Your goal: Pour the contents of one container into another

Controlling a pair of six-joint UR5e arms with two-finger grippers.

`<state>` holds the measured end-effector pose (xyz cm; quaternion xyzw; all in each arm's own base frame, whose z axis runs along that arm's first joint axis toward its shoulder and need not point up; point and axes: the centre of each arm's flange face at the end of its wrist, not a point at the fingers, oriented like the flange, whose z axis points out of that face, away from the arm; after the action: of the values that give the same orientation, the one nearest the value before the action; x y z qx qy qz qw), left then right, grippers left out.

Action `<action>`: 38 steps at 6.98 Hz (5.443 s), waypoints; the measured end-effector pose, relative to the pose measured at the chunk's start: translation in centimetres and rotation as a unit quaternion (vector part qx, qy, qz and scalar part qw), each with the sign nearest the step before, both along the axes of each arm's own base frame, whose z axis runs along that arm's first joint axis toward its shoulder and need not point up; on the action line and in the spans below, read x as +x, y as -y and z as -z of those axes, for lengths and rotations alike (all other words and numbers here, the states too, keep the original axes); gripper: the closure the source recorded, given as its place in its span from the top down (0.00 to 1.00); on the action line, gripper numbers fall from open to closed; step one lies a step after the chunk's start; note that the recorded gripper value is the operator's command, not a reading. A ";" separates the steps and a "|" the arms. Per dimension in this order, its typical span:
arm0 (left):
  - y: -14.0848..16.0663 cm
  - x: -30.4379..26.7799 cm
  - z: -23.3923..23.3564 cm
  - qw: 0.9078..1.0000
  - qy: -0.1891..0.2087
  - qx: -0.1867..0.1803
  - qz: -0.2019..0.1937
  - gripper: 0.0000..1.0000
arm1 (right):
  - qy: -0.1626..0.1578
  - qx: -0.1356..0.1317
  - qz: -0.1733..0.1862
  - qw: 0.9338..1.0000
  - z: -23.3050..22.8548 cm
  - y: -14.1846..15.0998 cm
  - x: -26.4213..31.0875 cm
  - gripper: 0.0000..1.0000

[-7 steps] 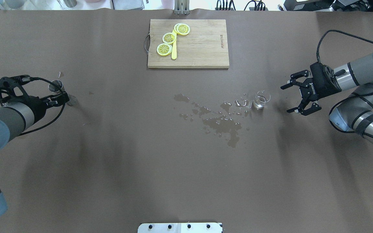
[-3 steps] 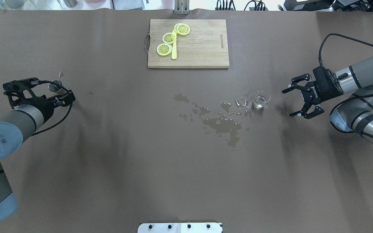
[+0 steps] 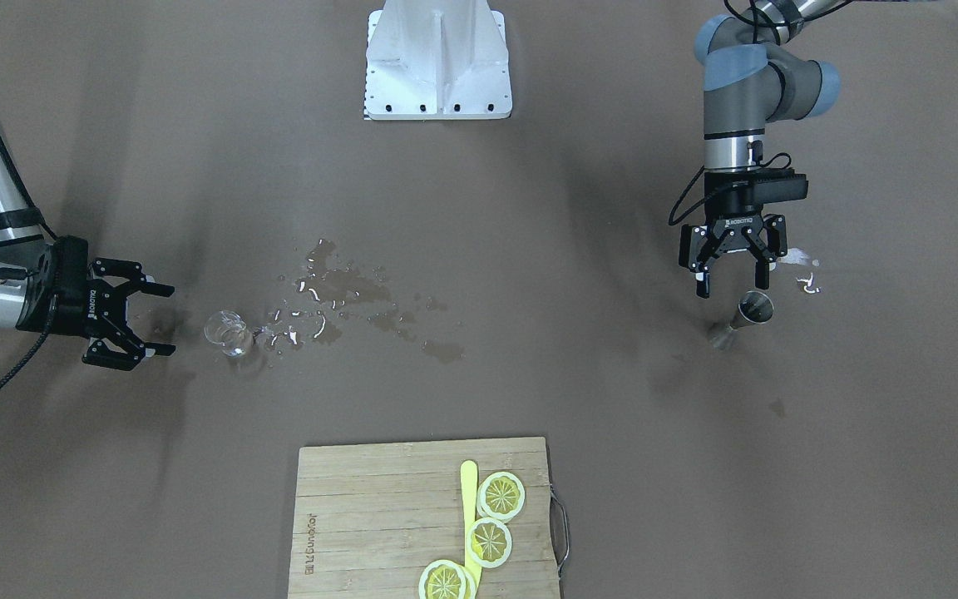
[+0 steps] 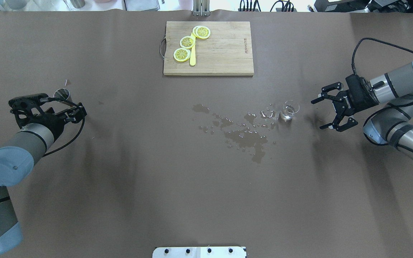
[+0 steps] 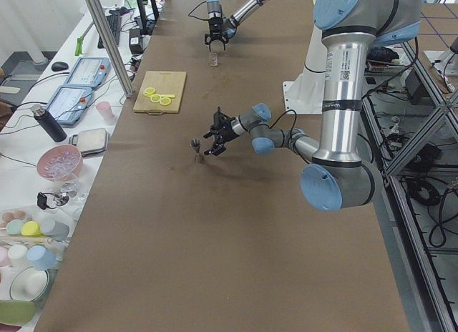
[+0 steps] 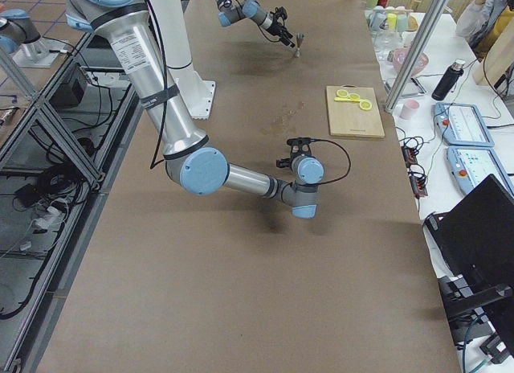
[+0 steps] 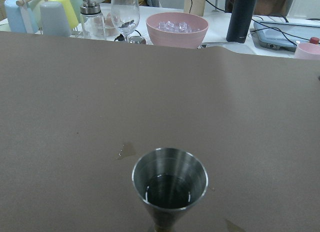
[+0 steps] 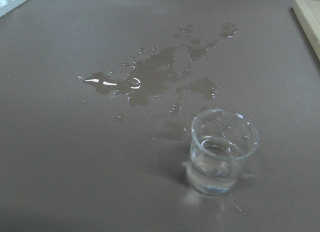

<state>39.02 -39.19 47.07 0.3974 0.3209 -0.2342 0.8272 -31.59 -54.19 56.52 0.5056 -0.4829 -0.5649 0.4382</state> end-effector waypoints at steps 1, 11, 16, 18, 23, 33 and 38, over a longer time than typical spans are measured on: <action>-0.7 1.2 -1.0 1.000 0.015 0.016 0.013 0.97 | 0.001 0.001 0.003 1.000 0.2 0.3 -0.3 0.98; -0.3 3.7 -3.4 0.990 0.048 0.090 0.098 0.93 | -0.002 -0.006 -0.017 1.000 3.1 2.2 -4.9 0.98; 0.3 5.1 -3.8 0.987 0.050 0.103 0.115 0.88 | -0.006 -0.009 -0.021 1.000 3.7 2.1 -6.3 0.98; 0.3 5.1 -4.3 0.986 0.048 0.104 0.117 0.67 | -0.007 -0.010 -0.023 1.000 3.9 2.1 -6.7 0.97; 0.2 5.7 -5.1 0.987 0.055 0.103 0.114 0.51 | -0.010 -0.016 -0.022 1.000 4.3 1.9 -7.5 0.75; 0.9 5.3 -6.2 0.987 0.056 0.097 0.115 0.65 | -0.010 -0.032 -0.023 0.999 4.3 1.6 -7.3 0.16; 2.1 5.0 -5.4 0.987 0.050 0.094 0.120 0.54 | -0.004 -0.036 -0.030 0.999 6.5 2.0 -6.6 0.00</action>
<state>44.02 -41.32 52.49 0.5207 0.2495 -0.2803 0.7668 -38.14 -56.22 50.03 0.5013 -0.4857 -0.5356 0.4753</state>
